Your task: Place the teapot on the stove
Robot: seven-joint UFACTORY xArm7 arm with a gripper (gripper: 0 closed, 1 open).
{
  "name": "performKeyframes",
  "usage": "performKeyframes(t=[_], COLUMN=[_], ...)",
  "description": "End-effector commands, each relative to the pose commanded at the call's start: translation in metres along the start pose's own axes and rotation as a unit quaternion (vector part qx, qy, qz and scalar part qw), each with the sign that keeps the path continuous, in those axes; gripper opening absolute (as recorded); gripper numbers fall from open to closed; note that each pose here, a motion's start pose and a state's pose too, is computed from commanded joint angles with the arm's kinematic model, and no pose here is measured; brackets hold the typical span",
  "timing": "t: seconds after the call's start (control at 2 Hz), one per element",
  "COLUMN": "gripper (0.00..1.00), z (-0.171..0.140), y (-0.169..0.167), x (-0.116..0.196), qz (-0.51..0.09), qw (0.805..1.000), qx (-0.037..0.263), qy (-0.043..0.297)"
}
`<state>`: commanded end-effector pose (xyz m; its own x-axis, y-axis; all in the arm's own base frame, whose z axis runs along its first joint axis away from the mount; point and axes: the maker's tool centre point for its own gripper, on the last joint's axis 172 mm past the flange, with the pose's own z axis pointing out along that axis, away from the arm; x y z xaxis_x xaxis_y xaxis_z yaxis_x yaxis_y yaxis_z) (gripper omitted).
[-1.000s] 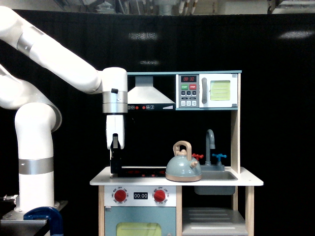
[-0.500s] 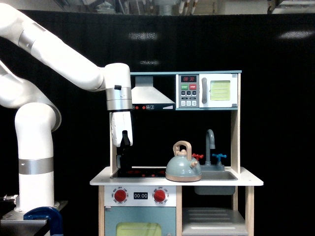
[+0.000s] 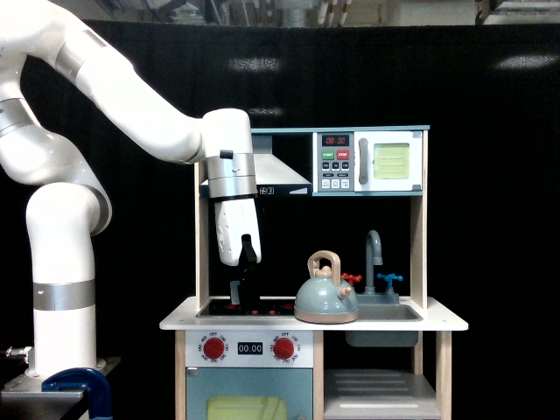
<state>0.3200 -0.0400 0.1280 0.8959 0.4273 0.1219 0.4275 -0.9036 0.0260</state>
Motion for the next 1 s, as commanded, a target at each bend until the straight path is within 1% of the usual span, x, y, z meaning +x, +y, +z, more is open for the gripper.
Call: performKeyframes(t=[0.5,1.0], gripper=[1.00,1.00], z=[-0.051,-0.061], y=[-0.022,-0.033], x=[0.094,0.158], qz=[-0.282,-0.509], qw=[0.953,0.844], qx=[0.073,0.143], qy=[0.082,0.087])
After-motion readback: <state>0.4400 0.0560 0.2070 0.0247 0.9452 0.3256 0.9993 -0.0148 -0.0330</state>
